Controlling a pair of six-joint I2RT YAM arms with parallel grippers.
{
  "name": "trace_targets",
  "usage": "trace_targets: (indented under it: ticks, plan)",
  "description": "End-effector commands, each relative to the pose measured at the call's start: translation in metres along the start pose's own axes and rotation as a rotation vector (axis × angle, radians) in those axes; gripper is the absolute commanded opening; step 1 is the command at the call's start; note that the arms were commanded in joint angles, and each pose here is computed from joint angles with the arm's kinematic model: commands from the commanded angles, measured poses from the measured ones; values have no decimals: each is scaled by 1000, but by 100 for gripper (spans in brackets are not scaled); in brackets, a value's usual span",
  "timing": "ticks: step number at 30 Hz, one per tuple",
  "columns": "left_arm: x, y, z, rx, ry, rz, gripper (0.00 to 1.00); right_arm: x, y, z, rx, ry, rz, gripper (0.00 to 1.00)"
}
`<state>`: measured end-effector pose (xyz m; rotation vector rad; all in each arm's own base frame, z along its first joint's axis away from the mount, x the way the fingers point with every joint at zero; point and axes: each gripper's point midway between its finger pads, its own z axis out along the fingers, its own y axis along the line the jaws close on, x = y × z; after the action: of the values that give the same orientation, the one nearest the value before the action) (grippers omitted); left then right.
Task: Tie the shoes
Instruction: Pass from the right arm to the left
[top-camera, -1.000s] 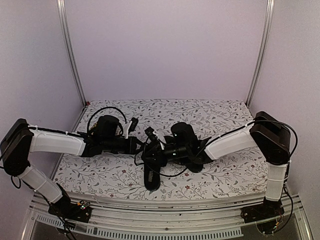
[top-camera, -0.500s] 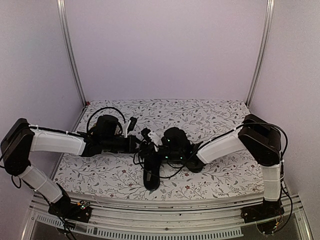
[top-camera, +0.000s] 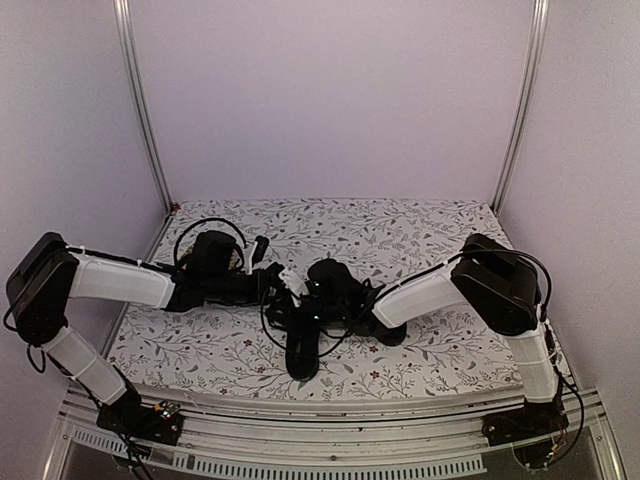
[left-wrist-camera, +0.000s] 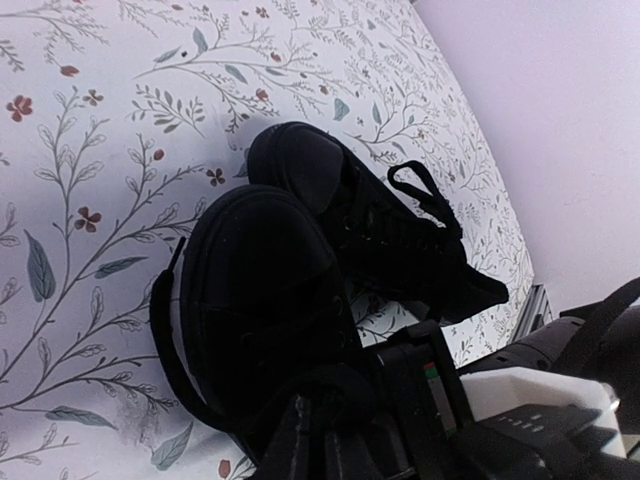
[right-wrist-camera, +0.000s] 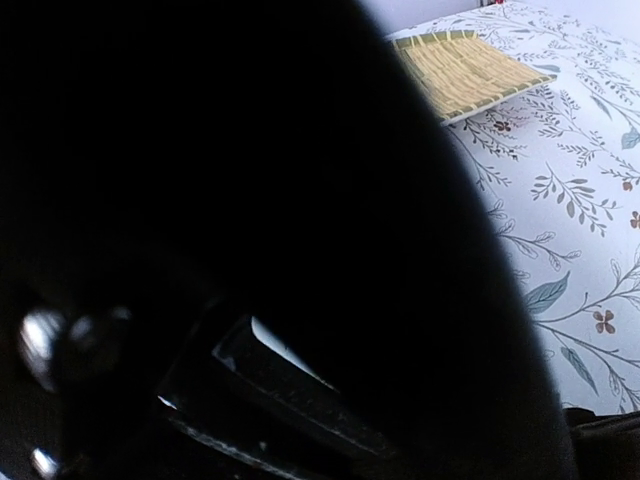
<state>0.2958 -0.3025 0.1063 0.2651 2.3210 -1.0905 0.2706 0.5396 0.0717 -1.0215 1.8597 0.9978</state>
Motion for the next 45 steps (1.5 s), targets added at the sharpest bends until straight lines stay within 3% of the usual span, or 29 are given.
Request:
trace_targets:
  ticks: [1, 8, 13, 23, 28, 34, 38, 43, 45]
  plan:
    - [6, -25, 4, 110, 39, 17, 7, 2, 7, 9, -74, 10, 18, 2]
    - [8, -11, -2, 98, 57, -15, 16, -6, 22, -1, -264, 1, 122, 2]
    - [14, -23, -7, 167, 104, -17, 37, -15, 25, -7, -398, -32, 186, 2]
    - [6, -18, -45, 107, 89, 46, 74, -23, 33, -18, -476, -41, 221, 2]
    - [18, -16, -61, 121, 129, 63, 86, -24, 33, -22, -485, -44, 229, 2]
    - [32, -7, -73, 134, 148, 48, 90, -28, 33, -27, -493, -53, 232, 2]
    - [28, -1, -82, 117, 78, 48, 92, -29, 31, -30, -495, -56, 241, 2]
    - [31, 1, -87, 160, -31, 26, 63, -29, 27, -34, -493, -59, 272, 2]
    - [35, -1, -87, 202, -40, 20, 56, -31, 26, -36, -491, -64, 284, 2]
